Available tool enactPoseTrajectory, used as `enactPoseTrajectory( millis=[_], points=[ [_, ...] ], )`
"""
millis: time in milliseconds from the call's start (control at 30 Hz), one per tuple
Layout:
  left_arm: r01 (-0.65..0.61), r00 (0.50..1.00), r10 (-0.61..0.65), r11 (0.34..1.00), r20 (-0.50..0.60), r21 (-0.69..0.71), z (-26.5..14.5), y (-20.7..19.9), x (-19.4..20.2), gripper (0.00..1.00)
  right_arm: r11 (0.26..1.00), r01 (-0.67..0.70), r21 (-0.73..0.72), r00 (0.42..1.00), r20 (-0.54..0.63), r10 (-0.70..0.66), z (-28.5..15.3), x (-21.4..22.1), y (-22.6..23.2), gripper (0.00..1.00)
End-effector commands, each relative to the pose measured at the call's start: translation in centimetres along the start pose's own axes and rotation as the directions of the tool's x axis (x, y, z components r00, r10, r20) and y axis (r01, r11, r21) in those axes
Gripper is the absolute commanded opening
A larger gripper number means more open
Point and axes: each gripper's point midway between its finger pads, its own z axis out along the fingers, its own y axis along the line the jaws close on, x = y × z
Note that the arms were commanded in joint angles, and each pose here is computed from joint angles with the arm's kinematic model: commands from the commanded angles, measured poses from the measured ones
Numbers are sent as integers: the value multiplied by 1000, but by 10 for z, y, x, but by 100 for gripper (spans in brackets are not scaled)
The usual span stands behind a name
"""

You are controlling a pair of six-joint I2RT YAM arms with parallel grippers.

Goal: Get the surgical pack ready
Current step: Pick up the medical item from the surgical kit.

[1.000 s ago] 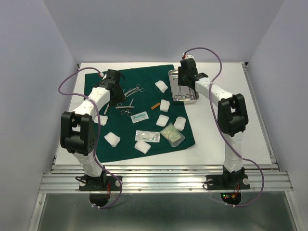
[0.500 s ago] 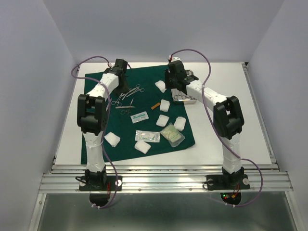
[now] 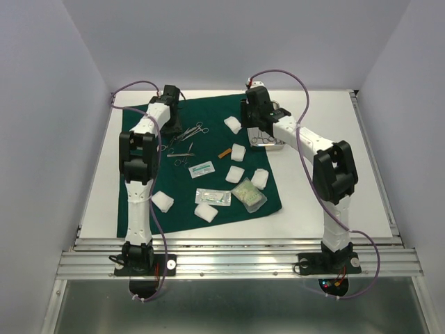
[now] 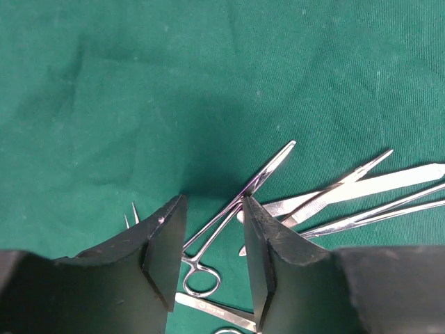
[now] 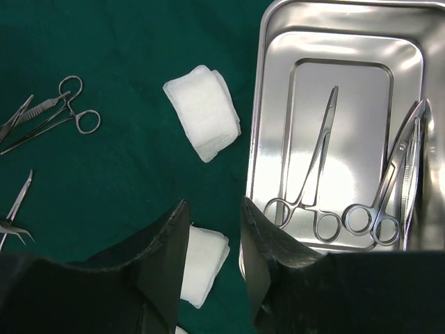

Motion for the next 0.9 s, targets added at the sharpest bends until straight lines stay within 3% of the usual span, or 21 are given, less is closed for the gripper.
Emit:
enactPoseTrajectory(
  millis=[0,367,667,867],
  points=[
    [-34,999,35,999,-7,41,-8,-3,-6,48,999,-22,-23,998,67,24,-19,-31,4,41],
    [-25,998,21,998,60,62,-23,-3,-19,45,999,-41,-27,998,54,43,-23,-25,3,41],
    [-30,999,29,999,16,24,5,-4,-13,46,999,-44,-30,998,47,46,-25,-21,3,41],
    [-7,1000,7,1000,-11,-11,16,2,-8,36,999,-41,-22,998,39,42,-24,-16,1,41]
  ],
)
